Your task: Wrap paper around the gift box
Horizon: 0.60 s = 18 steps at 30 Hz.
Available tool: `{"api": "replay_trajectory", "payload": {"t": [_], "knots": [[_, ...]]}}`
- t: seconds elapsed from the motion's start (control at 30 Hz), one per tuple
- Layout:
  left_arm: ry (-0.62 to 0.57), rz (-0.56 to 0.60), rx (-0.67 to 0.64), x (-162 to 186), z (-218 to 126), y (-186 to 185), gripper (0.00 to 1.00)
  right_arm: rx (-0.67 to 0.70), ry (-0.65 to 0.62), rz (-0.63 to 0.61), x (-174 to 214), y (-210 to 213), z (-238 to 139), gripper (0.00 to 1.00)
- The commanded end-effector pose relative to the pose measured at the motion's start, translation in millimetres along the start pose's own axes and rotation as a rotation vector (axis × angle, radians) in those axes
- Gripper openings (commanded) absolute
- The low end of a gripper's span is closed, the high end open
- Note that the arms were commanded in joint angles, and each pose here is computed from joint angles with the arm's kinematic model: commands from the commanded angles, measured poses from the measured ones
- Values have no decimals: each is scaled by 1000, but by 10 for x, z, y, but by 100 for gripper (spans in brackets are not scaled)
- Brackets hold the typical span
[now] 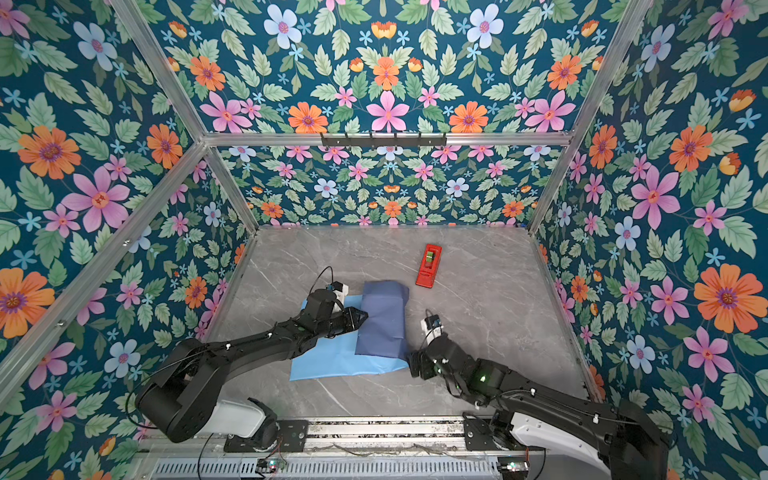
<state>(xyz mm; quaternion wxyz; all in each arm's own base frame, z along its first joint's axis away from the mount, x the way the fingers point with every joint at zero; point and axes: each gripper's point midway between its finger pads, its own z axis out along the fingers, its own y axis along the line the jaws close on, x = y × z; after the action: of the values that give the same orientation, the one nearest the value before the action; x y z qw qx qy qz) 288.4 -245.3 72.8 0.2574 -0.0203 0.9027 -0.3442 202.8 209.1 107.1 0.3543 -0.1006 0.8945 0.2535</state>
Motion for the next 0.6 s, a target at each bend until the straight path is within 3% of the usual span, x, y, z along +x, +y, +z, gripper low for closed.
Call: {"api": "replay_trajectory", "payload": {"t": [0.0,0.07,0.27,0.57], "knots": [[139,-34,-188,396,-42,460,25,-205,64,181,-223,116,51,88],[138,-34,-186,389,-43,451,25,-221,119,279,-376,44,170,88],[141,-32,-189,393,-49,453,25,-261,256,377,-556,111,584,87],[129,-31,-166,329,-56,370,31,-174,391,405,-402,-64,1084,75]]}}
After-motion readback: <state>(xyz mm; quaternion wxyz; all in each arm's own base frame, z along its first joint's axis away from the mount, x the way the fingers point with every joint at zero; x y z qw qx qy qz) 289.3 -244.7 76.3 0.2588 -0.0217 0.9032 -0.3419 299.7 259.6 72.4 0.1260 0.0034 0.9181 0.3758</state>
